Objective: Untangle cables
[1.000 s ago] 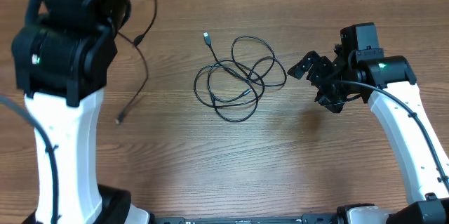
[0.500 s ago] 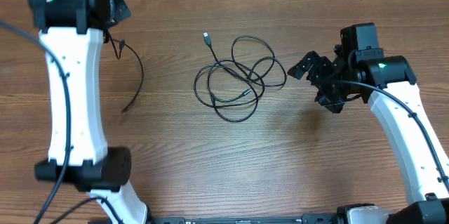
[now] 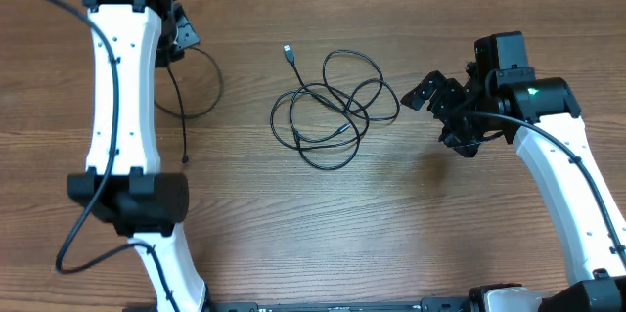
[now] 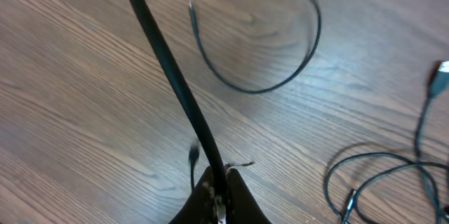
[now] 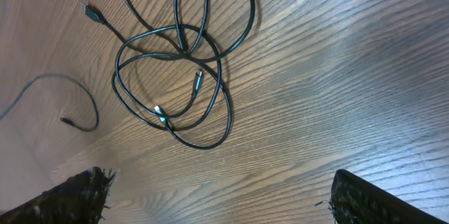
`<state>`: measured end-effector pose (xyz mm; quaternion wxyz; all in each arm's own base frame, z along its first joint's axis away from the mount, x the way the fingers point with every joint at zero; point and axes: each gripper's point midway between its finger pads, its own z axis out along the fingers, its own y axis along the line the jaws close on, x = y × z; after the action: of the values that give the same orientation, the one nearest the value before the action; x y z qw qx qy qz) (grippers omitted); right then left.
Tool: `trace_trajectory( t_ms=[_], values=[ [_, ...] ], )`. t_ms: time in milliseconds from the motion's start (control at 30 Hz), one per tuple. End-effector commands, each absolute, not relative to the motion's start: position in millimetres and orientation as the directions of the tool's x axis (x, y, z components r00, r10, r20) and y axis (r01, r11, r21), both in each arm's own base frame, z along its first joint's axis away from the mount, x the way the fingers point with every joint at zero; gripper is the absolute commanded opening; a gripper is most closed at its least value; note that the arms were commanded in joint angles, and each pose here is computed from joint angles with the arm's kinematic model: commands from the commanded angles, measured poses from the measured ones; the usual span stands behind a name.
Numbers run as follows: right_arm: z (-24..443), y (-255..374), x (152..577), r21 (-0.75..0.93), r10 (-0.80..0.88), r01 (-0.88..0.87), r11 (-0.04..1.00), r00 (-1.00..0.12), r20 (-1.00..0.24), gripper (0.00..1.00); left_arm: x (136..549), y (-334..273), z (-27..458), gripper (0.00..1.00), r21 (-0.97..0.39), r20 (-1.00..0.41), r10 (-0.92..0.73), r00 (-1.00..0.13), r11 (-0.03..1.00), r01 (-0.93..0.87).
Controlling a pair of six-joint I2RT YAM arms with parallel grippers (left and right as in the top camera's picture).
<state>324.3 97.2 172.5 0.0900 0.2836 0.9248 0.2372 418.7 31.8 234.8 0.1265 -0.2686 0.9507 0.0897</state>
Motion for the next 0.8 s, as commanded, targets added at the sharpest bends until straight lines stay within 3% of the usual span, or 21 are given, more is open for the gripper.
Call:
trace_trajectory(
  t_ms=[0, 167, 233, 267, 333, 467, 533, 767],
  values=[
    [179.4, 95.9, 327.0, 0.498, 0.565, 0.467, 0.731, -0.823, -0.057, 1.00, 423.5, 29.9, 208.3, 0.09, 0.092, -0.207, -0.511, -0.834, 0.838, -0.537],
    [179.4, 95.9, 327.0, 0.498, 0.565, 0.467, 0.731, -0.823, -0.057, 1.00, 429.4, 33.2, 192.5, 0.14, 0.108, -0.183, -0.518, -0.836, 0.834, -0.541],
    [179.4, 95.9, 327.0, 0.498, 0.565, 0.467, 0.731, -0.823, -0.057, 1.00, 430.2, 33.2, 189.8, 0.22, 0.110, -0.179, -0.518, -0.837, 0.834, -0.540],
    [179.4, 95.9, 327.0, 0.498, 0.565, 0.467, 0.731, -0.823, -0.057, 1.00, 431.7, 33.0, 189.2, 0.32, 0.107, -0.181, -0.518, -0.836, 0.835, -0.540],
    [179.4, 95.9, 327.0, 0.498, 0.565, 0.467, 0.731, -0.823, -0.057, 1.00, 433.6, 32.2, 189.1, 0.64, 0.101, -0.185, -0.518, -0.835, 0.836, -0.540],
    [179.4, 95.9, 327.0, 0.498, 0.565, 0.467, 0.731, -0.823, -0.057, 1.00, 437.9, 32.0, 189.6, 0.70, 0.096, -0.198, -0.497, -0.845, 0.848, -0.521],
    [179.4, 95.9, 327.0, 0.498, 0.565, 0.467, 0.731, -0.823, -0.057, 1.00, 443.0, 34.1, 190.5, 0.88, 0.096, -0.216, -0.474, -0.853, 0.860, -0.502],
    [179.4, 95.9, 327.0, 0.498, 0.565, 0.467, 0.731, -0.823, -0.057, 1.00, 462.4, 81.5, 194.7, 0.97, 0.019, -0.292, -0.560, -0.775, 0.807, -0.590]
  ],
)
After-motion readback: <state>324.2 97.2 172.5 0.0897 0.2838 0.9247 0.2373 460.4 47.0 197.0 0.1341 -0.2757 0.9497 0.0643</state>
